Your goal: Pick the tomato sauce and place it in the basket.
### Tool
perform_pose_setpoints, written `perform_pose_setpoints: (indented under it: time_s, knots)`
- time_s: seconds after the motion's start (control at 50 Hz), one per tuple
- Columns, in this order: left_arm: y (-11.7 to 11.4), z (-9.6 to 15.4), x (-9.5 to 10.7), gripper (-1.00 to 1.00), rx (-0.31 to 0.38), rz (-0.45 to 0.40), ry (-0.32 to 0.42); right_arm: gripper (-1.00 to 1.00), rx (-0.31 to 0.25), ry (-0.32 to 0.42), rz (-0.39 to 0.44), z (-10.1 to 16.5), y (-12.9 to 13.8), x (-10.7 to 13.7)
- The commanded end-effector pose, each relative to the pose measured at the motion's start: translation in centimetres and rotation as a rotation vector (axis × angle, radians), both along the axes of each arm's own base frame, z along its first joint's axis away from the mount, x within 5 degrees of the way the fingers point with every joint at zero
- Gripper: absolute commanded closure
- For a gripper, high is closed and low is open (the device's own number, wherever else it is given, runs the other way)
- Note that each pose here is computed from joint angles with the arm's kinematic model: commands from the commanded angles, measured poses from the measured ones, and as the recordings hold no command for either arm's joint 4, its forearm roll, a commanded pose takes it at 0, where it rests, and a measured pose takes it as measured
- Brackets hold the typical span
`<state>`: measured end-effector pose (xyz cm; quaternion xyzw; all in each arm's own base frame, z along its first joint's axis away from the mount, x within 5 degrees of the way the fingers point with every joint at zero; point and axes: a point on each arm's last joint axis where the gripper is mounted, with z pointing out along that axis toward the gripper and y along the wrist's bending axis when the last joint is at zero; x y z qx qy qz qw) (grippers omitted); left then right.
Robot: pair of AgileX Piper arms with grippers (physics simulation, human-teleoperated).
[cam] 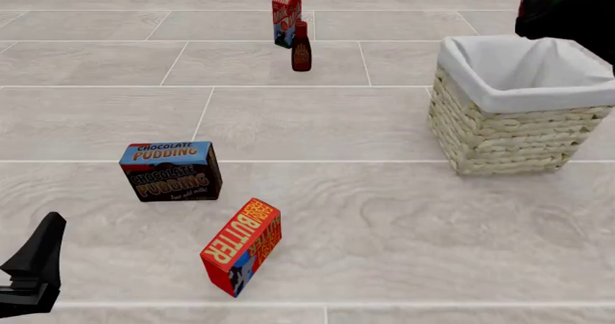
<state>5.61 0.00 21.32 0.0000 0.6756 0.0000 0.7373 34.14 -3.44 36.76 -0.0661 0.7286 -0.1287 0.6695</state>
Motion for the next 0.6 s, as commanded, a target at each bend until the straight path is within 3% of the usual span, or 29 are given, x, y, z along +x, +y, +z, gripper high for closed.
perform_pose_setpoints:
  time_s: [0.02, 0.6]
  knots:
    - [0.0, 0.0, 0.0, -1.0, 0.0, 0.0, 0.0, 1.0, 0.034, -0.001, -0.035, -0.5, -1.1, 0.5]
    - [0.0, 0.0, 0.0, -1.0, 0.0, 0.0, 0.0, 1.0, 0.067, 0.026, -0.077, -1.9, -2.8, 2.0]
